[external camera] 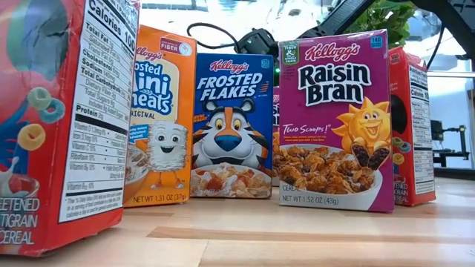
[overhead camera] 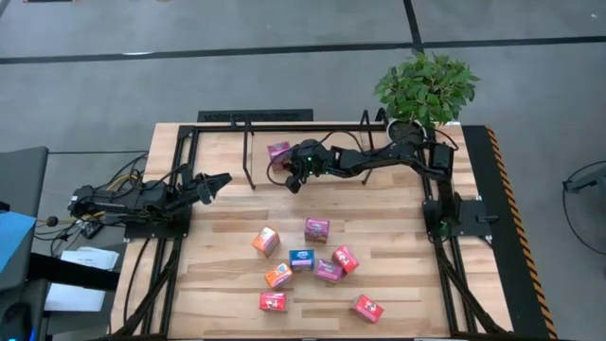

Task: Stack cereal on shelf
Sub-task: Put the top right purple cereal box on the shelf

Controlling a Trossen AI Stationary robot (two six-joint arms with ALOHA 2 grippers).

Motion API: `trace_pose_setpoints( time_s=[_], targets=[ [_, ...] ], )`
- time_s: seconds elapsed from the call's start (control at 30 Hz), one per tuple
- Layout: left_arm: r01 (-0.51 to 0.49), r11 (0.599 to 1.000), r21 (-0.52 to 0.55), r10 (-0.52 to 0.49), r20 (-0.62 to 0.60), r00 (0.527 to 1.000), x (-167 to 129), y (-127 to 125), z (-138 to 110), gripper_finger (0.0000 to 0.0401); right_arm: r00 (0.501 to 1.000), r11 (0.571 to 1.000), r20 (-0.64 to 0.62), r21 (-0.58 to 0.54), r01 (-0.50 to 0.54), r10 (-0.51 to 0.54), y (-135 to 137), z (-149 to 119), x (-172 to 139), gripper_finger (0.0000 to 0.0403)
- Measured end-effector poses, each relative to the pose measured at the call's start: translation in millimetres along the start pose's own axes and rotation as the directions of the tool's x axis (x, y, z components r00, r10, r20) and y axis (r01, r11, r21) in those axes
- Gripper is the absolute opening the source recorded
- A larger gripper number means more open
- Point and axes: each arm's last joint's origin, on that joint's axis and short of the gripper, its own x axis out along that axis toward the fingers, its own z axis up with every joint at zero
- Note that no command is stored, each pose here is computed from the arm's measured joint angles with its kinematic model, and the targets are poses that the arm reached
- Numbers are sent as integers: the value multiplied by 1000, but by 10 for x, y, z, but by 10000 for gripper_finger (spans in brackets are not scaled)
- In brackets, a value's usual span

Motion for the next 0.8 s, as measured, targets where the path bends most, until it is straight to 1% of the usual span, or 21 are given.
trace_pose_setpoints(
  time_s=[0.2, 0.37, 0.57, 0.67, 0.73, 0.8],
  targets=[
    [0, 1000, 0, 0, 0, 1000, 0, 0, 0, 299, 999, 1000, 38, 9, 8, -9, -60, 46, 0, 23],
    [0, 1000, 0, 0, 0, 1000, 0, 0, 0, 299, 999, 1000, 34, 12, 16, -16, -91, 46, 1, 27],
    [7, 1000, -26, -7, 6, 1000, 0, -7, 7, 299, 1000, 1000, 23, -2, -7, 7, 0, 25, -2, 17],
    [62, 997, -55, -62, -10, 998, -1, -41, 18, 294, 999, 999, 6, -16, -38, 38, 66, 56, -67, 23],
    [128, 989, -74, -129, -10, 992, -5, -87, 45, 286, 999, 999, -6, -28, -45, 45, 100, 117, -168, 30],
    [196, 979, -62, -196, 6, 981, -14, -141, 87, 276, 999, 997, -8, -59, -48, 48, 125, 183, -265, 36]
  ],
)
